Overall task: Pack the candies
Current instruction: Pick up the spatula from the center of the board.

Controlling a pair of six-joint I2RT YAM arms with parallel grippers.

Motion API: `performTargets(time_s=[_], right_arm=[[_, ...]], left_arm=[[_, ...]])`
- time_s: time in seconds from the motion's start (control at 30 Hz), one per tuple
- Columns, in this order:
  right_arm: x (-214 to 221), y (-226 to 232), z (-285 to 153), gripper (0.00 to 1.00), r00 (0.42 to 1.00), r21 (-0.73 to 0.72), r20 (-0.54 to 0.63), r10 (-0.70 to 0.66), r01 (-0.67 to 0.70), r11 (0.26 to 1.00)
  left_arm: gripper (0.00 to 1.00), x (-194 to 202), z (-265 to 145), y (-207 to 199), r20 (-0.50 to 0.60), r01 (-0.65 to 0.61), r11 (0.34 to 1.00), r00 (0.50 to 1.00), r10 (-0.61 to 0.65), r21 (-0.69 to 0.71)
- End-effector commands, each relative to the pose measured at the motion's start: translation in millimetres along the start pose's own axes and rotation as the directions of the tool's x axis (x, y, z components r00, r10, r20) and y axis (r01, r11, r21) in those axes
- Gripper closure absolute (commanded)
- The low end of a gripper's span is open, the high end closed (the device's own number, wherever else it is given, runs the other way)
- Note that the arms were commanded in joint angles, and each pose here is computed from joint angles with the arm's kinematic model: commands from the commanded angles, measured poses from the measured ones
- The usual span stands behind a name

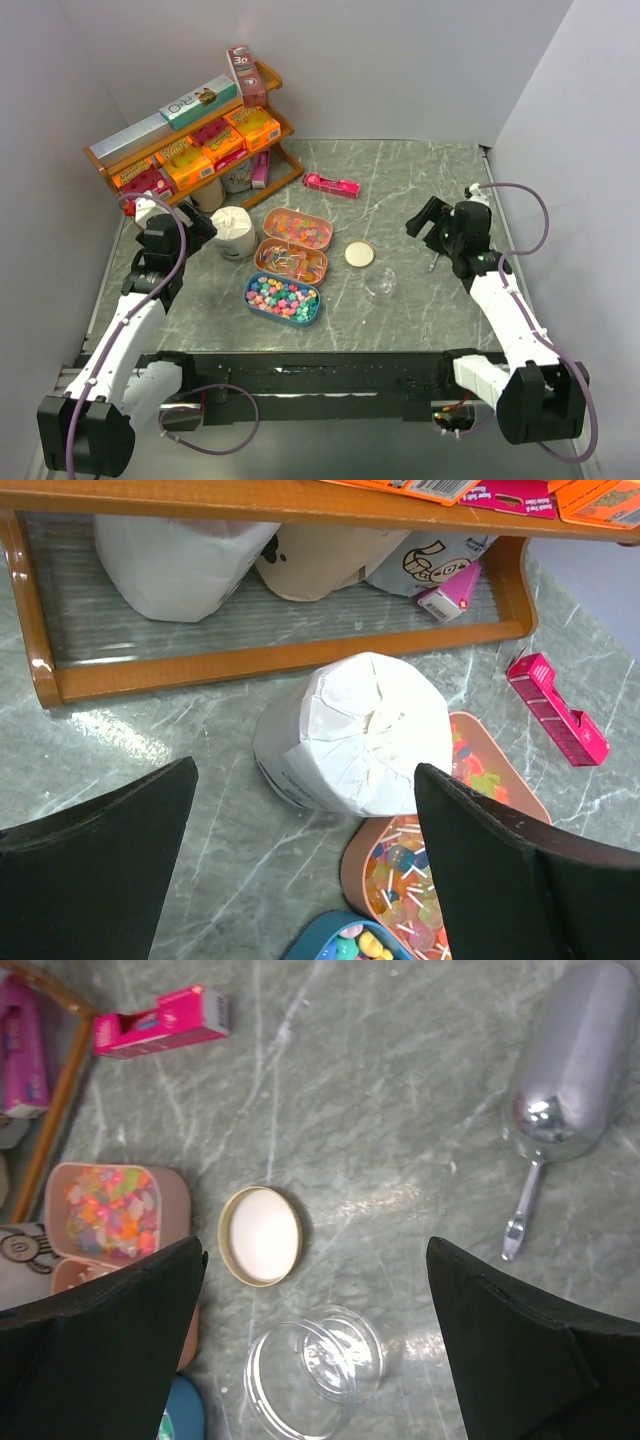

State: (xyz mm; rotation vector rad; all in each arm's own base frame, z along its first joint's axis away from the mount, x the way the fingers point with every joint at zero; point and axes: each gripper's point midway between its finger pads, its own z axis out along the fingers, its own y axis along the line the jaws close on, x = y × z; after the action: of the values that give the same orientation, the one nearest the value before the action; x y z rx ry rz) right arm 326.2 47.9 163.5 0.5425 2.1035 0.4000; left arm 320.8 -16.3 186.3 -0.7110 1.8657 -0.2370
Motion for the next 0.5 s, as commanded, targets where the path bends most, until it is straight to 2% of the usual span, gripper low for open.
performTargets(time_s=[0.0,0.23,0.47], right_arm=[[-20,39,-19,0.00,0.995,-0.210,0.096,-0.012,0.032,0.977],[-10,67,-34,0.01,0.996,-0.321,-0.037,-0.080,0.064,0.945],[9,76,-56,0.01,0.983,-0.303,-0.127,-0.130,0.087,0.949]], left_arm=[[0.04,-16,-6,-15,0.021,0.004,0.999,1.000,-0.005,0.044],[0.03,4,-16,-37,-0.099,-0.026,0.984,0.994,0.044,0.177],[0.03,26,-42,-39,-0.222,-0.027,0.971,0.972,0.081,0.239]])
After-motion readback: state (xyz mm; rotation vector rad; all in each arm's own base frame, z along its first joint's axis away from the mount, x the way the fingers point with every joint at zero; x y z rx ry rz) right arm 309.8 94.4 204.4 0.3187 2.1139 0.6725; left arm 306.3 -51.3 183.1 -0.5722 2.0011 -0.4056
